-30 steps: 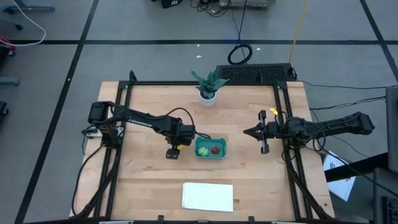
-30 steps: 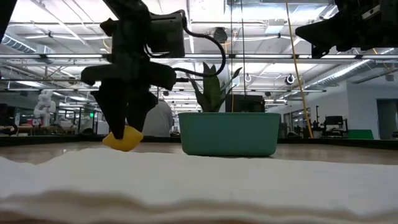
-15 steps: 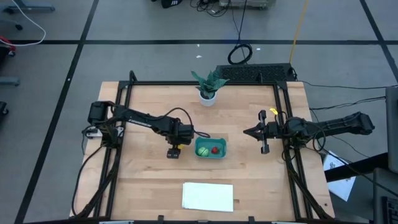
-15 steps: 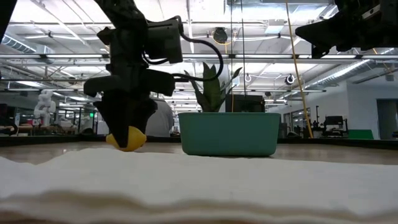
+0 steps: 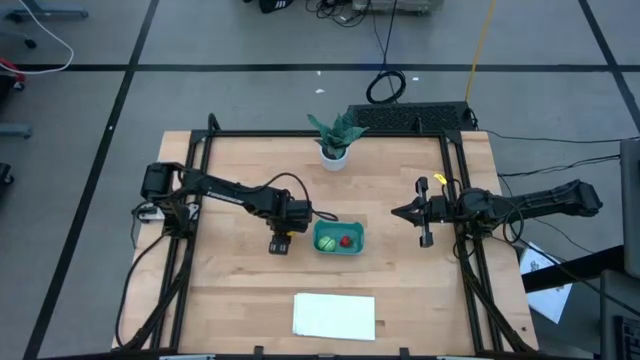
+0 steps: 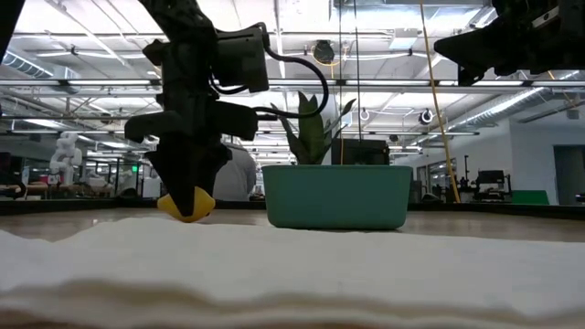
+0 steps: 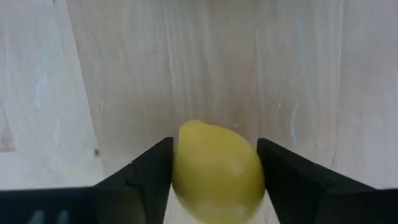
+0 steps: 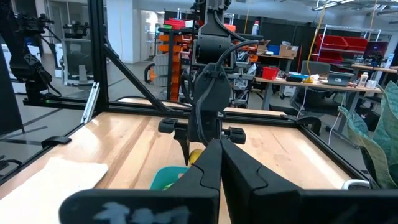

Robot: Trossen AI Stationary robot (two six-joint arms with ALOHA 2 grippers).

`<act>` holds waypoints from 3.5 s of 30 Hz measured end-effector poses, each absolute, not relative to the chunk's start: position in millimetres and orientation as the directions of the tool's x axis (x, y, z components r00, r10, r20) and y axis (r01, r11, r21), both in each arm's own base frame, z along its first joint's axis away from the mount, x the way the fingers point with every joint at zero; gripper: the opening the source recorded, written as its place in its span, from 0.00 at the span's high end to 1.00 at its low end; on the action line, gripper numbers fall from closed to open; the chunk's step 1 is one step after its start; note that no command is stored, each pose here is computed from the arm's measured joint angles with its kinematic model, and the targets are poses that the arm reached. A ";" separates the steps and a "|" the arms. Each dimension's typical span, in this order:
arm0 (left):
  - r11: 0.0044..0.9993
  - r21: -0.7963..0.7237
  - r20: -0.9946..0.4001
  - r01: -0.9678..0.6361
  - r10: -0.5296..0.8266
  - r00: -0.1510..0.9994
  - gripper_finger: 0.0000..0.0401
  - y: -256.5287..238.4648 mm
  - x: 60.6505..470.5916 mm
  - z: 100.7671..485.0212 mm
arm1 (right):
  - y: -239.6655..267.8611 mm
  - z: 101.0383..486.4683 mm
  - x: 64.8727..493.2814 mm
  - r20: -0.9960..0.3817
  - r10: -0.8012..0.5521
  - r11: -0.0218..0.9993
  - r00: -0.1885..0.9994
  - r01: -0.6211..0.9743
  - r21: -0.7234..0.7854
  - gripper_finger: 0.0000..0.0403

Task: Pick and placing Produce into tupperware
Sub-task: Put the lemon into the green bin

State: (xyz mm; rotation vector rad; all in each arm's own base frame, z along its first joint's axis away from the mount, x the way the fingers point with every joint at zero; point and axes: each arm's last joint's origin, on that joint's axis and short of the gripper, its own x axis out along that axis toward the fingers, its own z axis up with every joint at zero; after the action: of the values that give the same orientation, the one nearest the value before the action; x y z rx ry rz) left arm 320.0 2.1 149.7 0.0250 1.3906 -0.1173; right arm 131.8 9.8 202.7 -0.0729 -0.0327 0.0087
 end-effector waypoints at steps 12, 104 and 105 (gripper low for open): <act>0.991 -0.048 -0.986 0.127 -0.068 0.152 0.44 2.1 318.4 151.0 | 9.8 202.7 131.8 0.033 0.010 0.997 0.999 -0.008 -0.073 1.00; 0.981 0.171 -0.541 -0.090 0.170 0.824 0.47 16.7 140.8 412.5 | 10.0 202.0 134.3 0.030 0.010 0.998 1.000 -0.008 -0.069 1.00; 0.982 0.164 -0.510 -0.093 0.165 0.844 0.47 16.3 138.9 409.9 | 10.0 202.0 134.3 0.030 0.010 0.998 1.000 -0.008 -0.069 1.00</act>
State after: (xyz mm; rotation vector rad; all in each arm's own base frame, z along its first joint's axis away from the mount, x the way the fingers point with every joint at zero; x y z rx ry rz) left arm 138.9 16.3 409.9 0.1350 0.5497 0.1370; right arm 134.3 10.0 202.0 -0.0693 -0.0299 0.0089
